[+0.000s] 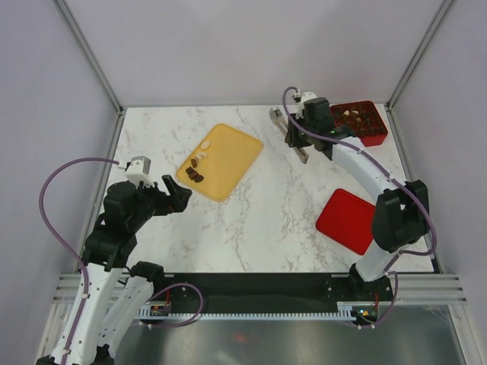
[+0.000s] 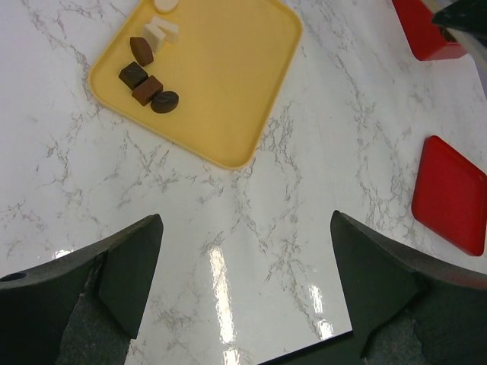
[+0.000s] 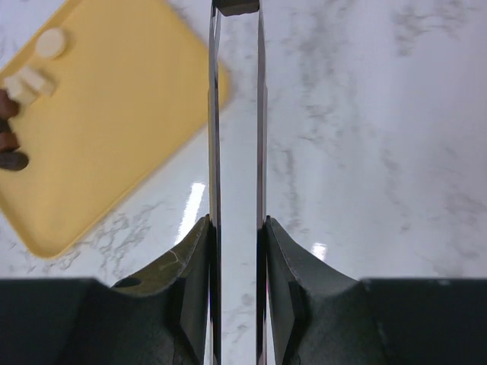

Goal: Pack the chocolate

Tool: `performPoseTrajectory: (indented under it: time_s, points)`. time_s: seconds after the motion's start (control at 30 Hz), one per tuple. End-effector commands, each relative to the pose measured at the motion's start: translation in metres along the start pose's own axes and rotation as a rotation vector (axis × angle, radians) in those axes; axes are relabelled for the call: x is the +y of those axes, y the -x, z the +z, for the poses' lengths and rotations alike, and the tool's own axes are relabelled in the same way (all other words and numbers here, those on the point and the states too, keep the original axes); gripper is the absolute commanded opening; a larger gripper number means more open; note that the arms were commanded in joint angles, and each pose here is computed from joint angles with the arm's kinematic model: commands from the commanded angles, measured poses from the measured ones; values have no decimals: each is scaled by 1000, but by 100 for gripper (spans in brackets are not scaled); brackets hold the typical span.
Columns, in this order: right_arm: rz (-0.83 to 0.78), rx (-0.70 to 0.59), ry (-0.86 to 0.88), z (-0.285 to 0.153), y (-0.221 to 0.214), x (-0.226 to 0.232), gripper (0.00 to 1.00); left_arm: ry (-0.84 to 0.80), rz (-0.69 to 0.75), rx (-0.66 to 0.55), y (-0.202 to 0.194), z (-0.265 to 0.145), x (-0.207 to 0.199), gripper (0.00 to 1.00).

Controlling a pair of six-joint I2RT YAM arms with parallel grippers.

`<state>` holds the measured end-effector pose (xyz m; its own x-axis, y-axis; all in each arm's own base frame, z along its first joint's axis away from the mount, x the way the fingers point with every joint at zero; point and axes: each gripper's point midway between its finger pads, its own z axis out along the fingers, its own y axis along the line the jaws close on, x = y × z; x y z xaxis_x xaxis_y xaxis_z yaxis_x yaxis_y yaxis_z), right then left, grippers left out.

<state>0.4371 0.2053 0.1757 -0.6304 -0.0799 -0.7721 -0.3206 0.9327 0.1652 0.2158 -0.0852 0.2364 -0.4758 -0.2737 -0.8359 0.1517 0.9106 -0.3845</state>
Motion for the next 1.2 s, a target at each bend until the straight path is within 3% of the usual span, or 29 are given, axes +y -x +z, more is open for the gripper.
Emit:
performPoseTrajectory:
  time_s: [0.0, 0.27, 0.47, 1.17]
  points:
    - [83, -60, -160, -38, 25, -69, 34, 4, 14, -38, 7, 1, 1, 100]
    - [322, -107, -433, -76, 32, -208, 35, -3, 14, -34, 7, 1, 0, 100]
    - [391, -87, -519, -64, 31, -257, 37, 0, 14, -31, 6, 1, 1, 100]
    - [411, 6, -478, -19, 20, -280, 41, 7, 14, -27, 6, 3, 2, 100]
